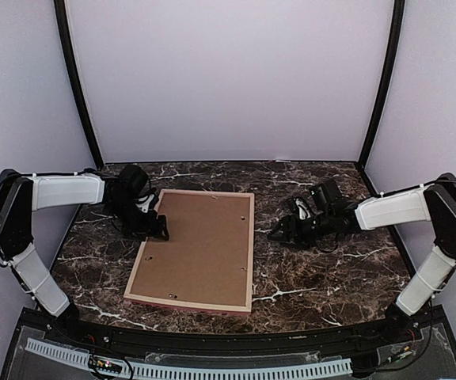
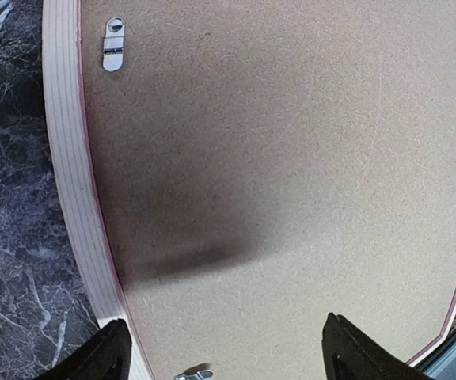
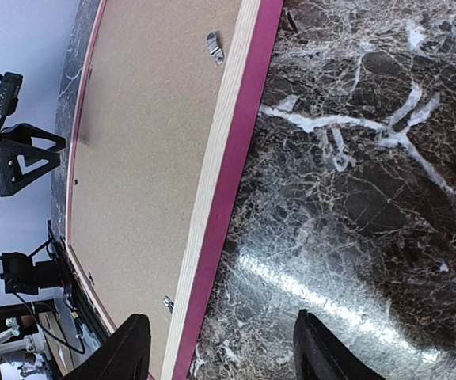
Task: Put the photo into the frame
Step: Place the backboard on the frame body.
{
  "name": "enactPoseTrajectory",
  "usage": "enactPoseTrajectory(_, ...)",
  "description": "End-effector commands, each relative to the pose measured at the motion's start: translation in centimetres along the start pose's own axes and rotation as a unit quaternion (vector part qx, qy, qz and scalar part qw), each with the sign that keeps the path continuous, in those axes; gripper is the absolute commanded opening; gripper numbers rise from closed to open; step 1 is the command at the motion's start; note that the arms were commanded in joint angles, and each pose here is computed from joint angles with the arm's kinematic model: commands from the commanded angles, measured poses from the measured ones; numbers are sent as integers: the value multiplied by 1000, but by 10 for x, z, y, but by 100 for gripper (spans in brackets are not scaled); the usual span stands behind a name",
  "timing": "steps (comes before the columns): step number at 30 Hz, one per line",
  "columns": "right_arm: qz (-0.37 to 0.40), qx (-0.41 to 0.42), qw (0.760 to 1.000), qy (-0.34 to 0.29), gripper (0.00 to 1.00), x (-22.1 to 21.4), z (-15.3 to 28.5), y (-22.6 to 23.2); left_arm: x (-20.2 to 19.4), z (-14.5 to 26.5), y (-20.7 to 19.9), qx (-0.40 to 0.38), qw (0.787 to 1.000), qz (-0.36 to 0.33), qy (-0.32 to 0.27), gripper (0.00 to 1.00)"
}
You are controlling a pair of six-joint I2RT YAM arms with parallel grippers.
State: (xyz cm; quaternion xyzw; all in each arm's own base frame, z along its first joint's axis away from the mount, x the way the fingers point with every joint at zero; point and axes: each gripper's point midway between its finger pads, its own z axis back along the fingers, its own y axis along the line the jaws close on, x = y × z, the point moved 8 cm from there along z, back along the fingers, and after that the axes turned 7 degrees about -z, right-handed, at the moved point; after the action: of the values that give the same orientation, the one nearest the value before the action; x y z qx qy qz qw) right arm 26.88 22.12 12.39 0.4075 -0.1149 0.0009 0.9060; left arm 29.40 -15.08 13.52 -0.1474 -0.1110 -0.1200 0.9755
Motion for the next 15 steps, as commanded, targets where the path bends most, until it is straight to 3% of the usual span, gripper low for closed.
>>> enactPoseTrajectory(1, 3, 10, 1000, 1, 63, -1, -4, 0, 3, 15, -5, 1, 1000, -8, -15, 86)
enactPoseTrajectory(15, 24, -48, 999, 4, 63, -6, -19, 4, 13, 15, 5, 32, 998, -9, -45, 89)
